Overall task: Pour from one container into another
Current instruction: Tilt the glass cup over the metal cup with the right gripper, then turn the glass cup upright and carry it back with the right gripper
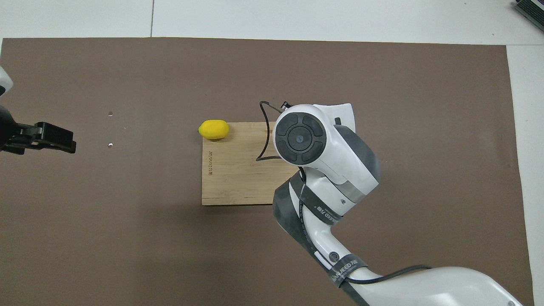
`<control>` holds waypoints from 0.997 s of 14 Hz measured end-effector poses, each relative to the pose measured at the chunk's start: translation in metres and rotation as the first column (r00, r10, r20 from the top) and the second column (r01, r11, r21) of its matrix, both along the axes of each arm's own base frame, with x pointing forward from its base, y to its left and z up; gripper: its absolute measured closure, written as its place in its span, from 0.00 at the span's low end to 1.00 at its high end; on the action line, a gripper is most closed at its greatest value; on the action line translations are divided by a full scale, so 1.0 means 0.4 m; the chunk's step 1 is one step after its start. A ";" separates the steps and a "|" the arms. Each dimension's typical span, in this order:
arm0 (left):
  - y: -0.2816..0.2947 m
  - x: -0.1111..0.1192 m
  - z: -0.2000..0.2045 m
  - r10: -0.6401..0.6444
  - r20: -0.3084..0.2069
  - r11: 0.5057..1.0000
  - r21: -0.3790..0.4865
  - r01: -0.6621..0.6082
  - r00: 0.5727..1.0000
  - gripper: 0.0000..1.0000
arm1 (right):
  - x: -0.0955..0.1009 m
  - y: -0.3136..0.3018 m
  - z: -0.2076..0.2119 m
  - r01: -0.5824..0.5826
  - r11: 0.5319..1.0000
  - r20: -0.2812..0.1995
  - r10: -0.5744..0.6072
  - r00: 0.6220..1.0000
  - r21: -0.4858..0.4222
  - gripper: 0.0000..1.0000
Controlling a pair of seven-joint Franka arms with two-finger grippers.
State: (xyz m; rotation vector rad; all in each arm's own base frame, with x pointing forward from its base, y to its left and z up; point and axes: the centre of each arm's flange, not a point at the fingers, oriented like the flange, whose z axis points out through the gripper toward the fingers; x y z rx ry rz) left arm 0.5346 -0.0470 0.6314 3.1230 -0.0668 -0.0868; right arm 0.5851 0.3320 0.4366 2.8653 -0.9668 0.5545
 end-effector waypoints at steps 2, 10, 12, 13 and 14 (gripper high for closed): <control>0.000 0.000 0.000 0.000 0.000 1.000 0.000 0.000 1.000 0.00 | 0.000 0.000 0.000 0.000 1.000 0.000 0.000 1.000 0.000 0.50; 0.000 0.000 0.000 0.000 0.000 1.000 0.000 0.000 1.000 0.00 | 0.009 -0.016 0.002 0.042 0.998 -0.030 -0.041 0.999 0.052 0.50; 0.000 0.000 0.000 0.000 0.000 1.000 0.000 0.000 1.000 0.00 | 0.014 -0.026 0.001 0.080 0.992 -0.063 -0.074 0.995 0.100 0.50; 0.000 0.000 0.000 0.000 0.000 1.000 0.000 0.000 1.000 0.00 | 0.019 -0.036 0.001 0.104 0.987 -0.080 -0.095 0.992 0.126 0.50; 0.000 0.000 0.000 0.000 0.000 1.000 0.000 0.000 1.000 0.00 | 0.025 -0.047 0.001 0.130 0.980 -0.099 -0.116 0.988 0.152 0.50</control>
